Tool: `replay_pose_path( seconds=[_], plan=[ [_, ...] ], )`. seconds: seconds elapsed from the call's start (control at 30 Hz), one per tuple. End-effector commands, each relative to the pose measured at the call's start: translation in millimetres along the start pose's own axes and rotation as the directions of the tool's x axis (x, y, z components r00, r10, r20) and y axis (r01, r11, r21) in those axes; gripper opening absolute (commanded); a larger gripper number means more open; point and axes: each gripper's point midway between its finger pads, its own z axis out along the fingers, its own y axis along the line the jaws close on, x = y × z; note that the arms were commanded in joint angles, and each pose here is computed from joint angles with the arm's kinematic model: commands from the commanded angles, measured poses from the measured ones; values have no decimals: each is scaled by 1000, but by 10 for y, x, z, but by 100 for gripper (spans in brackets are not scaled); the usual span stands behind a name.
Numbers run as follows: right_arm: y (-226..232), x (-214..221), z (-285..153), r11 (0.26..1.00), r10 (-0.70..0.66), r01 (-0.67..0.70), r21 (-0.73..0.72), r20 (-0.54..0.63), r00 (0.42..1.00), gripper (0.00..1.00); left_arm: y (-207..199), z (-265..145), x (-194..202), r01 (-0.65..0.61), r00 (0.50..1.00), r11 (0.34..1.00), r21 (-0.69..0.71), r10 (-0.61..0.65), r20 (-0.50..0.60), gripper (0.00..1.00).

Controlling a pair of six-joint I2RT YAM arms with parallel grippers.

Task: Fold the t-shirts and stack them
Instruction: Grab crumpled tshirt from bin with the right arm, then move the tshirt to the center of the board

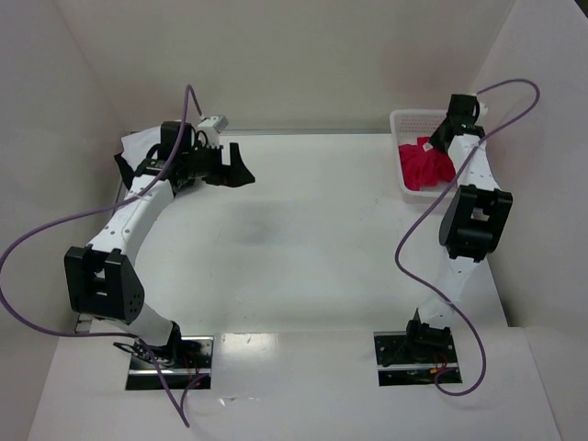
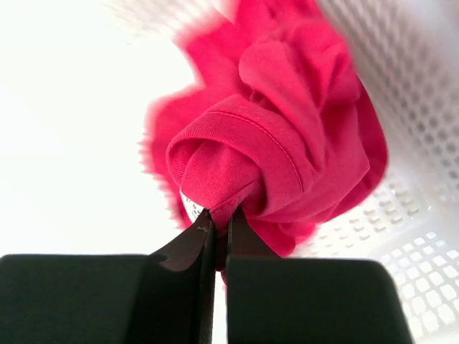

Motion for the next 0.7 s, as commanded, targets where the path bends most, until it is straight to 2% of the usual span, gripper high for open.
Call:
replay_pose_path(
  seconds=[0.0, 0.1, 0.13, 0.17, 0.27, 0.3, 0.33, 0.37, 0.4, 0.43, 0.47, 0.5, 0.6, 0.63, 0.67],
  plan=[
    [913, -1387, -1864, 967, 31, 74, -244, 401, 916, 0, -543, -30, -244, -157, 985, 945, 288, 130, 110, 99],
    [1176, -1529, -2455, 931, 48, 125, -344, 455, 889, 0, -729, -2, -279, -255, 965, 912, 322, 219, 144, 99],
    [1356, -1566, -2829, 889, 79, 152, -433, 471, 878, 0, -865, 0, -328, -318, 946, 886, 336, 275, 171, 99],
    [1432, -1540, -2990, 865, 90, 165, -474, 469, 879, 0, -916, 32, -331, -324, 945, 880, 347, 281, 170, 99],
    [1764, -1359, -3698, 732, 130, 215, -647, 441, 888, 0, -1162, 82, -493, -388, 916, 842, 374, 309, 254, 99],
    [1831, -1312, -4019, 662, 142, 245, -708, 439, 887, 0, -1233, 90, -517, -410, 906, 829, 381, 322, 274, 99],
    [1896, -1230, -4144, 616, 150, 239, -750, 410, 900, 0, -1356, 130, -573, -421, 899, 819, 390, 320, 300, 99],
    [1988, -1062, -4275, 536, 121, 255, -805, 372, 921, 0, -1415, 160, -621, -441, 888, 811, 385, 330, 322, 99],
    [2012, -1022, -4560, 466, 148, 249, -849, 352, 924, 0, -1544, 181, -678, -463, 872, 801, 380, 335, 358, 99],
    [2040, -928, -4518, 447, 120, 247, -860, 331, 936, 0, -1514, 182, -759, -453, 871, 822, 345, 326, 367, 99],
    [2084, -786, -4735, 369, 111, 239, -898, 298, 948, 0, -1597, 205, -859, -467, 851, 827, 312, 326, 410, 99],
    [2051, -747, -4906, 334, 118, 244, -910, 298, 947, 0, -1672, 175, -1014, -493, 818, 822, 284, 326, 475, 99],
    [2062, -540, -5007, 276, 92, 211, -938, 244, 965, 0, -1839, 161, -1211, -490, 772, 838, 240, 288, 567, 99],
    [2044, -447, -5097, 227, 79, 194, -954, 217, 973, 0, -1955, 133, -1289, -512, 733, 830, 223, 286, 617, 99],
    [2038, -400, -5116, 211, 70, 181, -961, 199, 977, 0, -1885, 222, -1330, -480, 727, 860, 175, 278, 628, 99]
  ],
)
